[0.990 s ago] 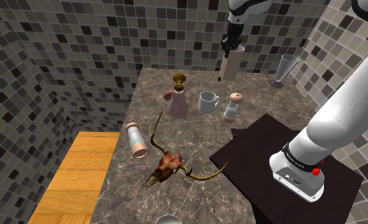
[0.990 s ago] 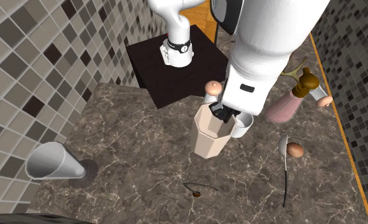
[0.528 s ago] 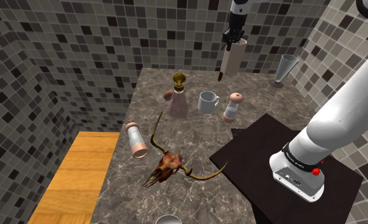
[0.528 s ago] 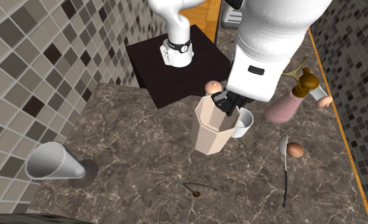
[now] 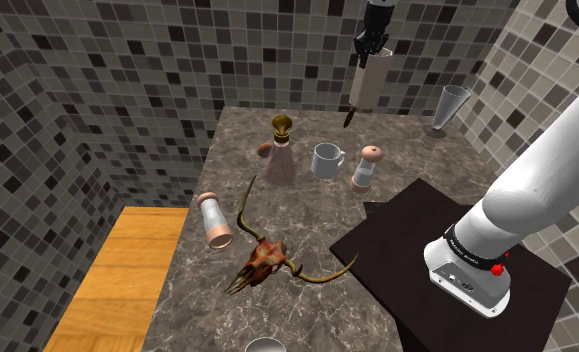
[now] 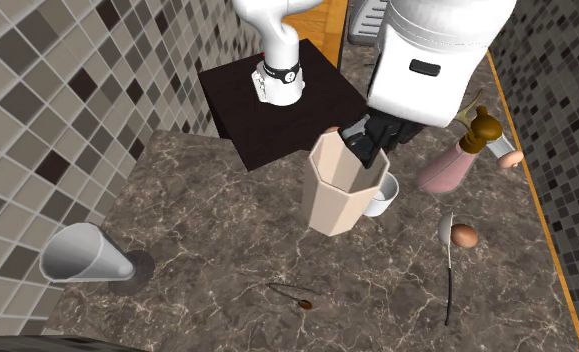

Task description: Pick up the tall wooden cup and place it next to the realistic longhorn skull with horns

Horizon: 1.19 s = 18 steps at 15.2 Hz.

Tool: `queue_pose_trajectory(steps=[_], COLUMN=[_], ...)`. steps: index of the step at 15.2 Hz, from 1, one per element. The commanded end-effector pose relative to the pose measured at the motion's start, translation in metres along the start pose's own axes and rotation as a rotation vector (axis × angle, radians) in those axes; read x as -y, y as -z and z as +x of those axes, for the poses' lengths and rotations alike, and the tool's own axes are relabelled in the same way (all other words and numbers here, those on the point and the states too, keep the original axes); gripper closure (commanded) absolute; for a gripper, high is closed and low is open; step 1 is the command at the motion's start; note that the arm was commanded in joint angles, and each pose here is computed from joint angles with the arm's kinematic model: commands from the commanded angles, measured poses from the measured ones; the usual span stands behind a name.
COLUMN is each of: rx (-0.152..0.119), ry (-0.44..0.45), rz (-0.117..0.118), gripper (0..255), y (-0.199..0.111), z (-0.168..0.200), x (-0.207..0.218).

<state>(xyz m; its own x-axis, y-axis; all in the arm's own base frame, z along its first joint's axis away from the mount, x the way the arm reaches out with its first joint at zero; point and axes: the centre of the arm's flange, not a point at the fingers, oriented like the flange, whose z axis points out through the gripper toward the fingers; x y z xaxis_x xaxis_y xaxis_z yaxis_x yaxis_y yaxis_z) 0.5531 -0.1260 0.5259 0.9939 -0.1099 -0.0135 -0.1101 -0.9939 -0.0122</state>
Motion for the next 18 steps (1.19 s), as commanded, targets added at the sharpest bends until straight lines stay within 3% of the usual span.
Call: queue_pose_trajectory(steps=[1, 5, 18], rx=[-0.001, -0.001, -0.001], ry=[0.0, 0.0, 0.0], rz=[0.0, 0.0, 0.0], gripper=[255, 255, 255], y=[0.011, 0.029, 0.026], z=[0.0, 0.0, -0.056], x=[-0.001, -0.001, 0.161])
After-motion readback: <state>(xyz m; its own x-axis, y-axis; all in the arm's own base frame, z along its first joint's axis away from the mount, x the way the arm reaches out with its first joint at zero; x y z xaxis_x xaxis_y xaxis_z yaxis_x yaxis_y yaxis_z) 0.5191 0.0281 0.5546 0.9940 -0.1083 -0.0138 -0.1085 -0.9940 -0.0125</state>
